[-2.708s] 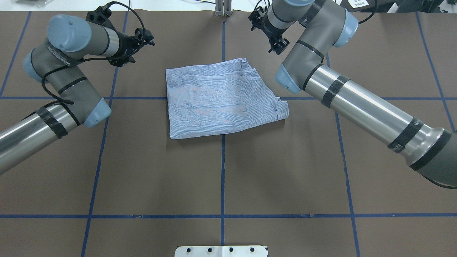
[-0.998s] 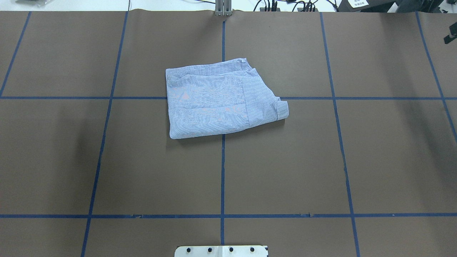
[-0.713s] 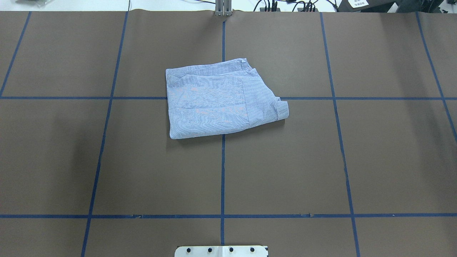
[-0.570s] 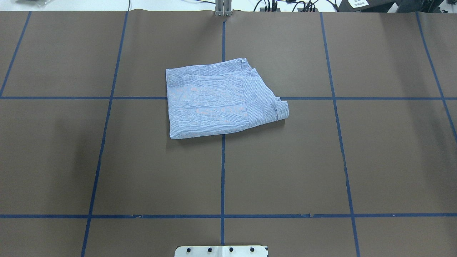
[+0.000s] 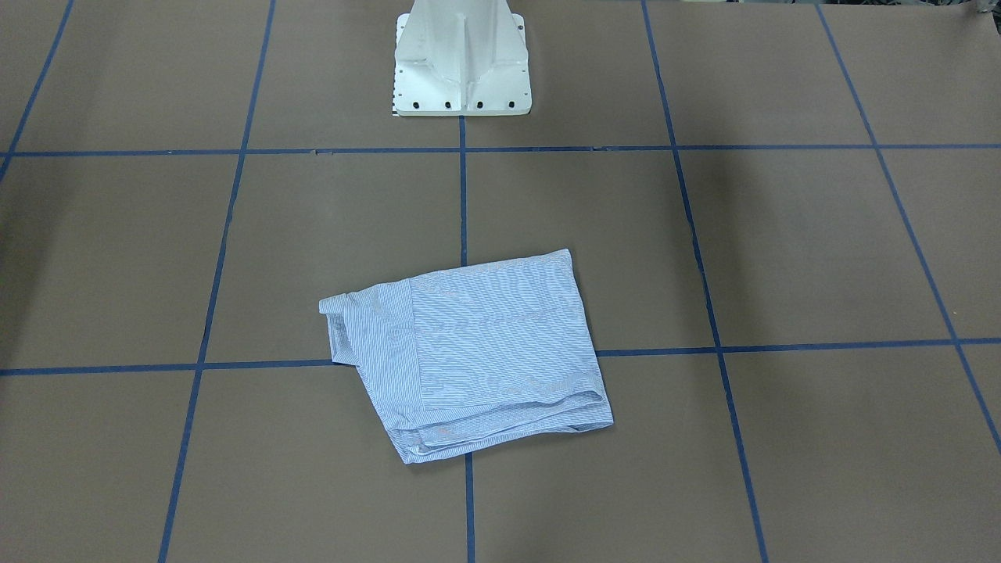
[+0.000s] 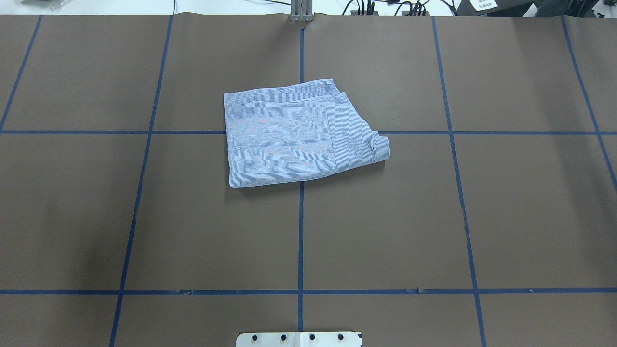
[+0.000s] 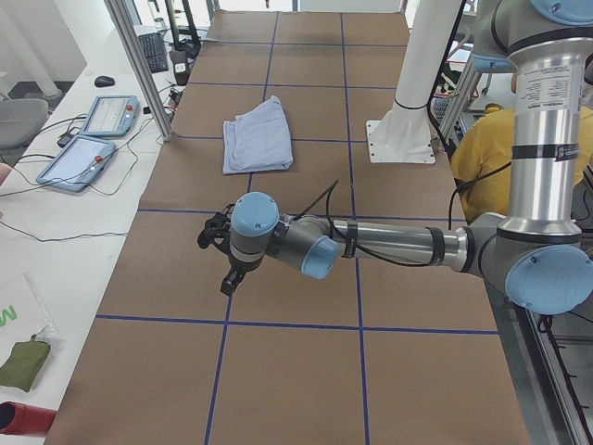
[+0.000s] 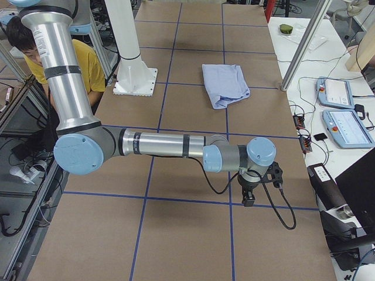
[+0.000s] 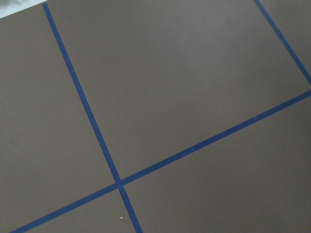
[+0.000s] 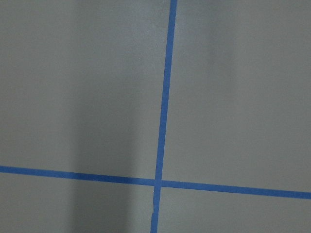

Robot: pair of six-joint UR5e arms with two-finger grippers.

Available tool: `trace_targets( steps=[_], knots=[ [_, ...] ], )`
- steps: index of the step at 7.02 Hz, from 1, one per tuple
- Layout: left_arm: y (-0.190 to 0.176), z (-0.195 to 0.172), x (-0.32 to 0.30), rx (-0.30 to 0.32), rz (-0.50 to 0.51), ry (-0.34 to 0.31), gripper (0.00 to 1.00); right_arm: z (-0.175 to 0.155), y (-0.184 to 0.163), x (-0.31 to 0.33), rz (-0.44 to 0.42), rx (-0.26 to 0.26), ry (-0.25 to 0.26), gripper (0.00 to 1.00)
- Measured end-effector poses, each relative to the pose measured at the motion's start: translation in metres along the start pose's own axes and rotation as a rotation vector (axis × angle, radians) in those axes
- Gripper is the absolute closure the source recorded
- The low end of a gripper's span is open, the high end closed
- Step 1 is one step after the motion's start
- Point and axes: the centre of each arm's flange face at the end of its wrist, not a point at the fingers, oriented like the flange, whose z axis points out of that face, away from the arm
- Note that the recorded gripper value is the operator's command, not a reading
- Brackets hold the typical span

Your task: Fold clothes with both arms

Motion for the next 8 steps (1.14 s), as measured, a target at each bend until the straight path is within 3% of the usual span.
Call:
trace_targets(
  steps=[3,5,8],
  knots=[
    [-0.016,-0.003,-0.003,0.000,-0.014,-0.062,0.01,-0.004,0.000,-0.004,-0.010,0.004,0.003,0.00],
    [-0.043,-0.004,-0.002,-0.044,-0.067,-0.082,0.01,0.000,0.004,-0.012,-0.010,-0.018,0.001,0.00],
    [-0.069,0.010,-0.016,-0.095,-0.139,-0.085,0.01,0.007,0.037,-0.023,-0.019,-0.052,0.001,0.00]
  ],
)
